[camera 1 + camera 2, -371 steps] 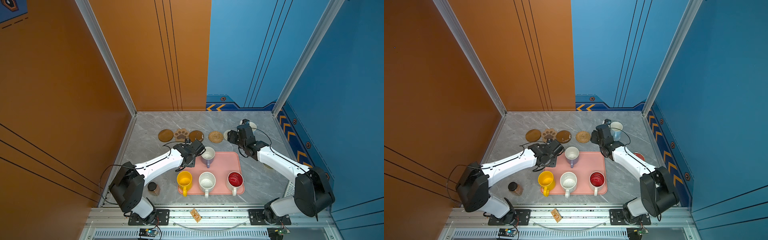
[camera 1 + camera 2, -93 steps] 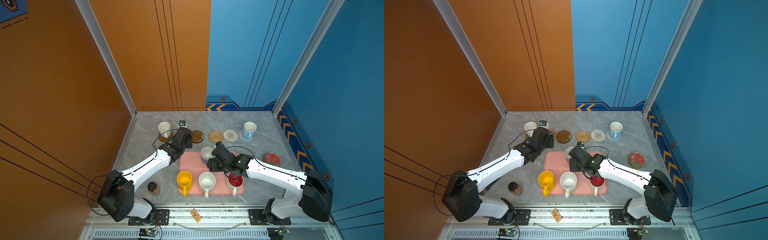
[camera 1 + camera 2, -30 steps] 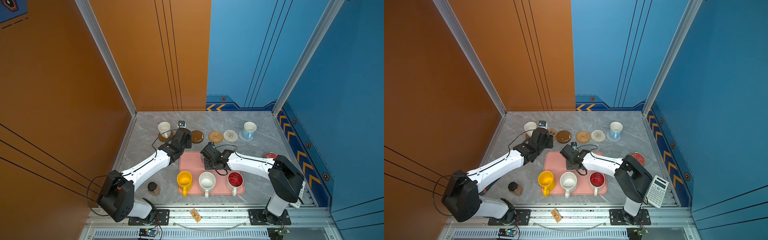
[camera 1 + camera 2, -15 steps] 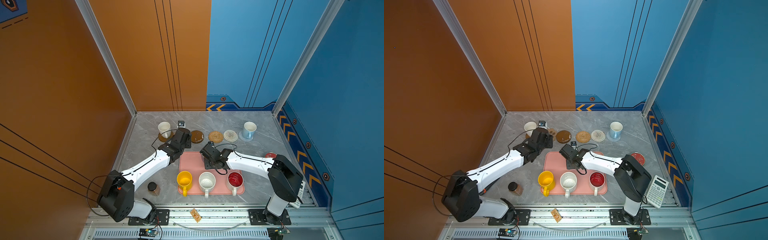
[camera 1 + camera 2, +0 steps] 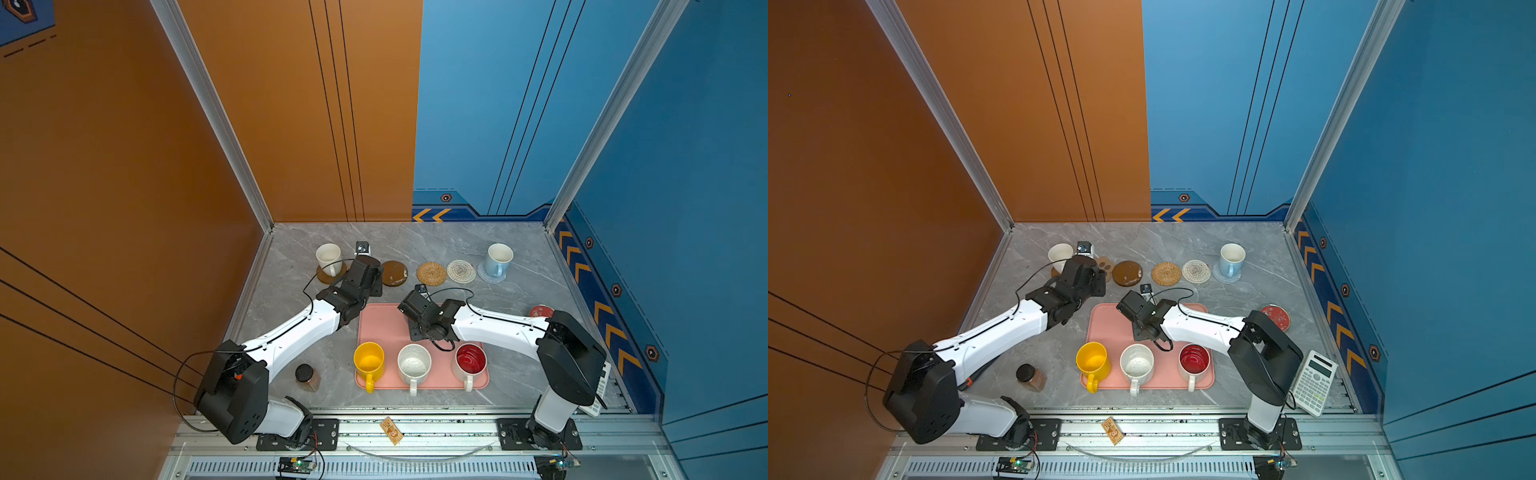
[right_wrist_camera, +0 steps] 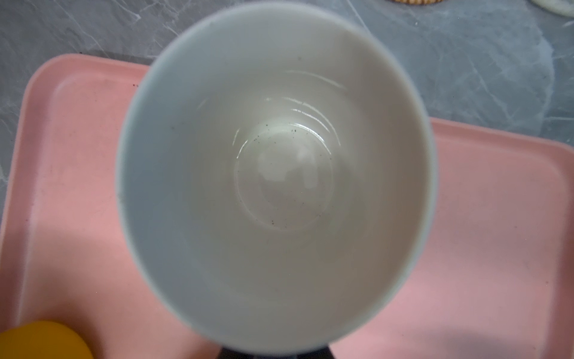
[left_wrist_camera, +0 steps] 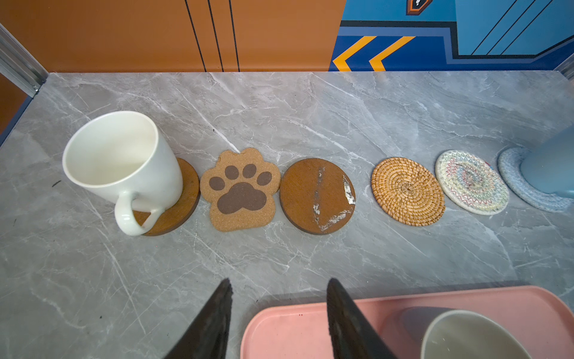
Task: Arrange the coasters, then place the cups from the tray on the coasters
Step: 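Grip the lavender-handled mug rim with the right gripper and lift it, then carry the mug with the right gripper over the multicolour rope coaster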
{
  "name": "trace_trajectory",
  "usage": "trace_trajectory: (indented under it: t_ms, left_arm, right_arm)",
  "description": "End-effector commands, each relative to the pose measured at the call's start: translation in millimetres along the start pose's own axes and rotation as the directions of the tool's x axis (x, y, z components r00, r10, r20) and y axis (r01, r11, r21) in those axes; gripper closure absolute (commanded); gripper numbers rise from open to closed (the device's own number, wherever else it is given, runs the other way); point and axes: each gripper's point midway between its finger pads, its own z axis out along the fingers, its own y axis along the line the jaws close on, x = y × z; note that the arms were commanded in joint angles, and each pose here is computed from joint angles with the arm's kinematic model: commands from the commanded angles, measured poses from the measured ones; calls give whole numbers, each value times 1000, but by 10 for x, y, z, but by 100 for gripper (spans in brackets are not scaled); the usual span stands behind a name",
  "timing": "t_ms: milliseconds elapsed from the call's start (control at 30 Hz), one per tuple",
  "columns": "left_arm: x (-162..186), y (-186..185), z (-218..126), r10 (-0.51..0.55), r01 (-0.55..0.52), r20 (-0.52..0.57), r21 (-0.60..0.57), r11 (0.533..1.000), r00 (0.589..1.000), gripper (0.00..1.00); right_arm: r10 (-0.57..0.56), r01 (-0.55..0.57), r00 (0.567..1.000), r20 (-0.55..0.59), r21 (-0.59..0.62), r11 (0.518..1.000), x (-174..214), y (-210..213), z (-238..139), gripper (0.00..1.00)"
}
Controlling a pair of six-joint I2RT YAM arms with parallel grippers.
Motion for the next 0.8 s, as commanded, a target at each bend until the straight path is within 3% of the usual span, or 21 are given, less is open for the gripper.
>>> trace_trajectory:
  t_ms: [0, 433, 767]
  left_arm:
    - [-25, 39, -36, -21, 21, 13, 3, 1000, 1000, 49]
    - [-21, 56, -45, -23, 23, 14, 0, 1000, 1000, 49]
    - [-19, 63, -47, -24, 24, 12, -4, 1000, 1000, 50]
  right_arm:
    - [15, -13, 996, 92, -21, 1000, -197, -27, -229, 100]
    - [80, -72, 985, 150, -59, 996, -411, -246, -422, 100]
    - [134, -127, 969, 209, -45, 991, -786, -696, -561, 100]
